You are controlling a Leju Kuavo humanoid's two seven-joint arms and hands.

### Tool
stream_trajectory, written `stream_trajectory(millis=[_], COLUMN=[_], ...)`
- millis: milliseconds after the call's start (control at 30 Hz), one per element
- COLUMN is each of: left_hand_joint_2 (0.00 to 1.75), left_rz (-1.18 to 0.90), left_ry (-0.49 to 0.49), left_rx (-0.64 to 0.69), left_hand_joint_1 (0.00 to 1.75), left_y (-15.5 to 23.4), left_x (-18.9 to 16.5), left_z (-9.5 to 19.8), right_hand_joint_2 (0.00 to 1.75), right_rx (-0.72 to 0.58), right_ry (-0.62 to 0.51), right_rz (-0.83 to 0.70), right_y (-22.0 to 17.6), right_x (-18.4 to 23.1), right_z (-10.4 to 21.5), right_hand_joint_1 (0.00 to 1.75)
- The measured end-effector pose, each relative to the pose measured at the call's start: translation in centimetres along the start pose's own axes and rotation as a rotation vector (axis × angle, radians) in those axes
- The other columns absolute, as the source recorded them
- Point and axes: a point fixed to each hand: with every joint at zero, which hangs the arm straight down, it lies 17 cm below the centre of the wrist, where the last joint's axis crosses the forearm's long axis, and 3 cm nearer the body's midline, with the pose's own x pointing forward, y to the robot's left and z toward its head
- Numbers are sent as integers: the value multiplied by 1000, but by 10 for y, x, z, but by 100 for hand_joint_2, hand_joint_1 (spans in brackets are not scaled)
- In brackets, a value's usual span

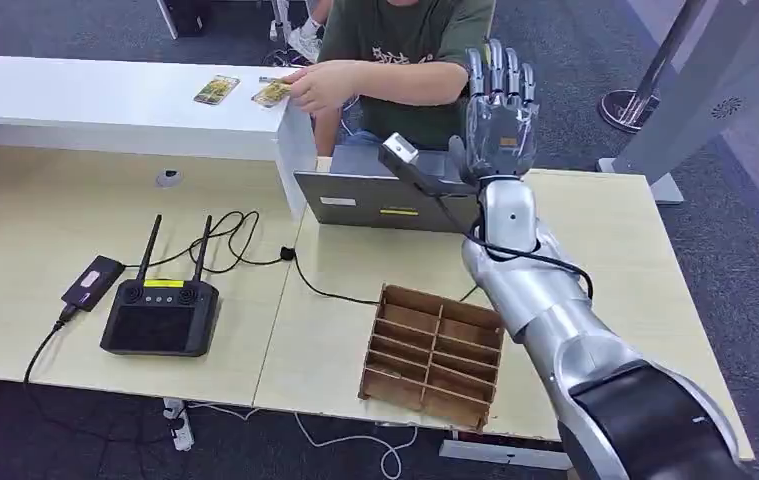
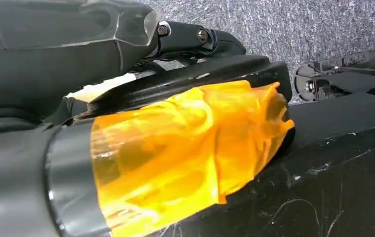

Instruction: Pass the card to the sensor for recognition and then transmit it.

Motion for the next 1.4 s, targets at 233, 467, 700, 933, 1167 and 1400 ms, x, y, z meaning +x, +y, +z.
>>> stream_trajectory(millis=[233, 467, 700, 933, 1167, 1400], left_hand_joint_2=[0, 0, 0, 0, 0, 0], left_rz=[10, 49, 110, 177, 212, 249], left_ry=[-1, -14, -21, -20, -18, -19], left_rx=[4, 20, 36, 64, 78, 101], left_hand_joint_1=[0, 0, 0, 0, 0, 0], left_y=[1, 3, 6, 11, 14, 20], left_x=[0, -2, -2, -5, -7, -8], left_z=[0, 0, 0, -1, -1, -1], right_hand_joint_2=[175, 175, 175, 175, 175, 175], right_rx=[-12, -118, -254, -351, -367, -297], right_ry=[-21, -31, -30, 18, 95, 177], right_rz=[-44, -283, -438, -554, -608, -699], right_y=[-3, -37, -79, -103, -110, -89], right_x=[5, 15, 5, -24, -46, -56], right_z=[3, 29, 65, 127, 178, 234], right_hand_joint_1=[0, 0, 0, 0, 0, 0])
